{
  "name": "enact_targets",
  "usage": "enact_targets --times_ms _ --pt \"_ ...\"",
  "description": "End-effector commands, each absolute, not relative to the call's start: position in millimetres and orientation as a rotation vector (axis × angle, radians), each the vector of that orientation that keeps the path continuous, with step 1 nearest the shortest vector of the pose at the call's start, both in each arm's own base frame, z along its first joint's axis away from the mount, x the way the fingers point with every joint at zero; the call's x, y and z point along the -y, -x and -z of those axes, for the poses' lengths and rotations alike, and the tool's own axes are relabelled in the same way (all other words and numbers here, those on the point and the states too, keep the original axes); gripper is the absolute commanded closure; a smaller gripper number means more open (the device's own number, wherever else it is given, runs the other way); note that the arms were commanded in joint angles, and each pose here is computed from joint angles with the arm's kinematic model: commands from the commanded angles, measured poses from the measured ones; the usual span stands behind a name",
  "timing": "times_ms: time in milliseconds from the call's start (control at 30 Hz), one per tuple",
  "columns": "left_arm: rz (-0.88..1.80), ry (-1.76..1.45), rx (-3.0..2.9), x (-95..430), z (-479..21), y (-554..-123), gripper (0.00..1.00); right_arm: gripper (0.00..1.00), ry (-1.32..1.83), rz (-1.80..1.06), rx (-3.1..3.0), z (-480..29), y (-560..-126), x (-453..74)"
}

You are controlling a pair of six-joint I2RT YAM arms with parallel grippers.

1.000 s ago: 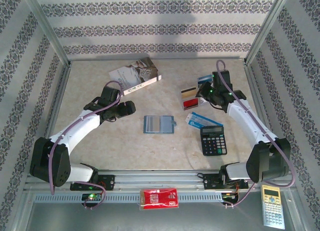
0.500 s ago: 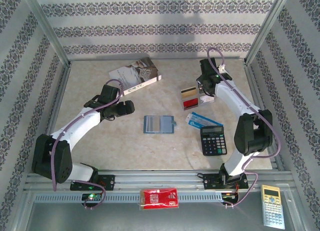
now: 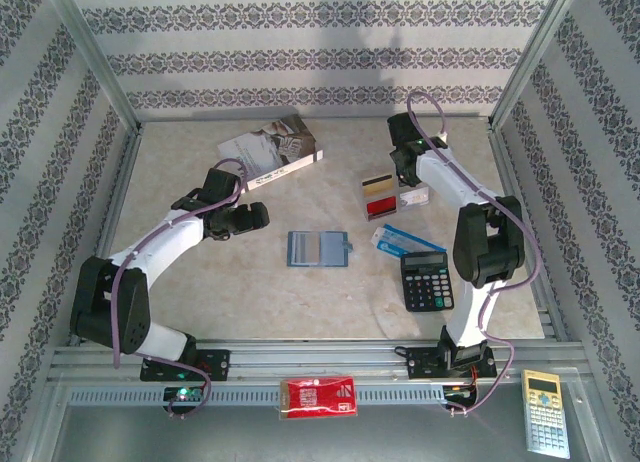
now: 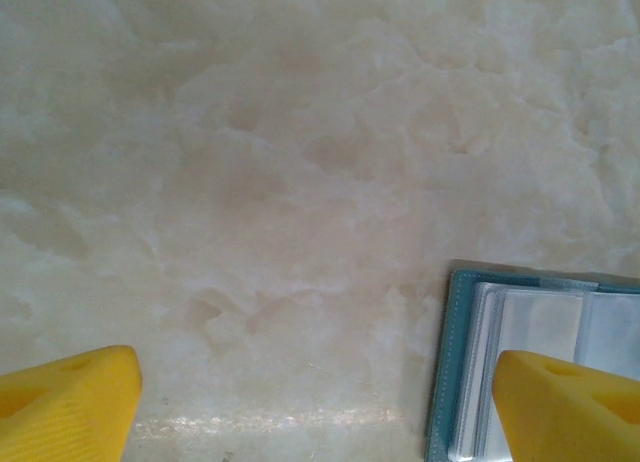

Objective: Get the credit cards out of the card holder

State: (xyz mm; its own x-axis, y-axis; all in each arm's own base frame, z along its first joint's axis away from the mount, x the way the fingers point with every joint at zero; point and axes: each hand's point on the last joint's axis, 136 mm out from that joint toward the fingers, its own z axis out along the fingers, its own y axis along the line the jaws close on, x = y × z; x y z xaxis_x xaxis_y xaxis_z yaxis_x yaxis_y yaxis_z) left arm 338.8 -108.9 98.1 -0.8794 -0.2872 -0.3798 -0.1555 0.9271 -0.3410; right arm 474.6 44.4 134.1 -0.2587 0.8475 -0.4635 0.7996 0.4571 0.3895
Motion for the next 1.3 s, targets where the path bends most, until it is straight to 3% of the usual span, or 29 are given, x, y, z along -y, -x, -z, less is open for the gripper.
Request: enact_targets --times_ms 0,467,800,1267 --pt "0.429 0.309 -2.662 107.6 -101.9 -341.5 0.09 1.00 -1.424 -0.103 -2.068 -132.2 -473.9 -47.9" --pt "0.434 0.313 -2.664 105.5 -103.9 -346.3 0.09 0.95 -1.545 -0.142 -2.041 -117.0 -478.4 -44.5" --pt "0.452 0.324 -2.665 106.0 -104.5 -350.1 0.09 0.80 -1.571 -0.179 -2.055 -109.9 -480.7 -39.8" --pt "0.464 0.322 -2.668 107.0 -105.3 -347.5 0.09 0.71 -1.402 -0.184 -2.132 -124.7 -494.0 -43.9"
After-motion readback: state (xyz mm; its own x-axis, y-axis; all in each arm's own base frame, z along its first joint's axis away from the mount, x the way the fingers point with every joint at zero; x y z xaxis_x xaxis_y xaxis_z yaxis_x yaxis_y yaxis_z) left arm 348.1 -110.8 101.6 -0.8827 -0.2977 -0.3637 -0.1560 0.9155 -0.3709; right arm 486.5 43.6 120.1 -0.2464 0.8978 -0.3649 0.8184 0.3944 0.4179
